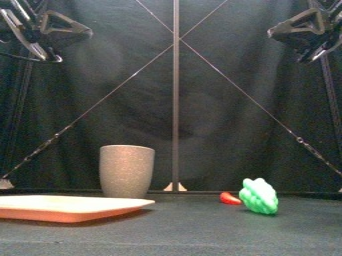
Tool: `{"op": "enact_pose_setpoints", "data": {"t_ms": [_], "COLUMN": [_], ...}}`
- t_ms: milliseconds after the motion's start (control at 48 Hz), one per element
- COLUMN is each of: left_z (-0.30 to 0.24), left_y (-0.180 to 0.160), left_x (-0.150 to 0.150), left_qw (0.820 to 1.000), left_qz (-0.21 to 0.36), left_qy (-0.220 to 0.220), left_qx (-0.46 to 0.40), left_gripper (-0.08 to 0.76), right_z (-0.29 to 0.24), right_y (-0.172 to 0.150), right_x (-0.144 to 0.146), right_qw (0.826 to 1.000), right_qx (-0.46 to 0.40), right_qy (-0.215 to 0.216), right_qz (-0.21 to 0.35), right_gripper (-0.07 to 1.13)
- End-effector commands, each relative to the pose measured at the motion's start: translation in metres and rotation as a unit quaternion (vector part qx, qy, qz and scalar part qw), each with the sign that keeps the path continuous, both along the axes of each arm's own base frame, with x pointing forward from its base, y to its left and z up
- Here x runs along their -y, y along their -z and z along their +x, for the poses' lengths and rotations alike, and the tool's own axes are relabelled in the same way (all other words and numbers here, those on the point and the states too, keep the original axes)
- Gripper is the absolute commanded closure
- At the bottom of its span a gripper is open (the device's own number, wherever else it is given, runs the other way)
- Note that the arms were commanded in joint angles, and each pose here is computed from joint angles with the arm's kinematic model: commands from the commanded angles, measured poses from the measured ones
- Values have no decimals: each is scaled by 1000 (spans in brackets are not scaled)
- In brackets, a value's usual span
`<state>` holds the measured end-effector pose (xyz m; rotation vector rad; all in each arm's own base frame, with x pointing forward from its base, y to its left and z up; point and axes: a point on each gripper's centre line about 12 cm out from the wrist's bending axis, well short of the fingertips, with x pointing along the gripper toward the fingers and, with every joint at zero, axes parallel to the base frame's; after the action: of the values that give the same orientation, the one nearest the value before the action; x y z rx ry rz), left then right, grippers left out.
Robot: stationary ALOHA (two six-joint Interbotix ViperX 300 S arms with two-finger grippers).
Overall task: Pick the red chile then place it in the grey bowl
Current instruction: Pick the red chile
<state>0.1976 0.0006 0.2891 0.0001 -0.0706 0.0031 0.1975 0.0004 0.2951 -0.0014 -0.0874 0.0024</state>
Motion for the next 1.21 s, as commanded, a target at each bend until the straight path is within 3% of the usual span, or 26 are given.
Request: {"op": "enact_pose_setpoints", "data": {"t_ms": [21,83,167,312,438,646,792,1208], "left_z": [-1,-3,-5,-6,-7,-7,-7,-7], "left_y": [-6,-3,-1,-4,-4,-3,-3,-2], "left_x": [-1,-2,-4,-7,-7,-7,-7,-8], "left_qw": [1000,1000,1000,1000,1000,1000,1000,1000], "left_qz": [4,5,5,7,12,14,14,14], "left_qy": [-3,-6,-11,-18,-18,-18,-19,-22], "left_qx": [7,-2,-2,4,4,4,1,0], "left_gripper": [739,723,710,709,709,709,709,709], "right_z": [7,17,32,63,84,83,85,117], "right_y": [-16,-26,-27,-11,23,83,101,129], "right_x": [5,17,34,51,72,96,104,122], "right_qw": [998,985,966,934,894,834,812,788], "right_qx": [17,21,9,-54,-117,-221,-243,-300], "right_qy": [12,38,77,119,169,232,252,269], "right_qz": [60,165,248,333,399,450,467,466], "right_gripper": [1046,1019,996,997,996,976,900,250]}}
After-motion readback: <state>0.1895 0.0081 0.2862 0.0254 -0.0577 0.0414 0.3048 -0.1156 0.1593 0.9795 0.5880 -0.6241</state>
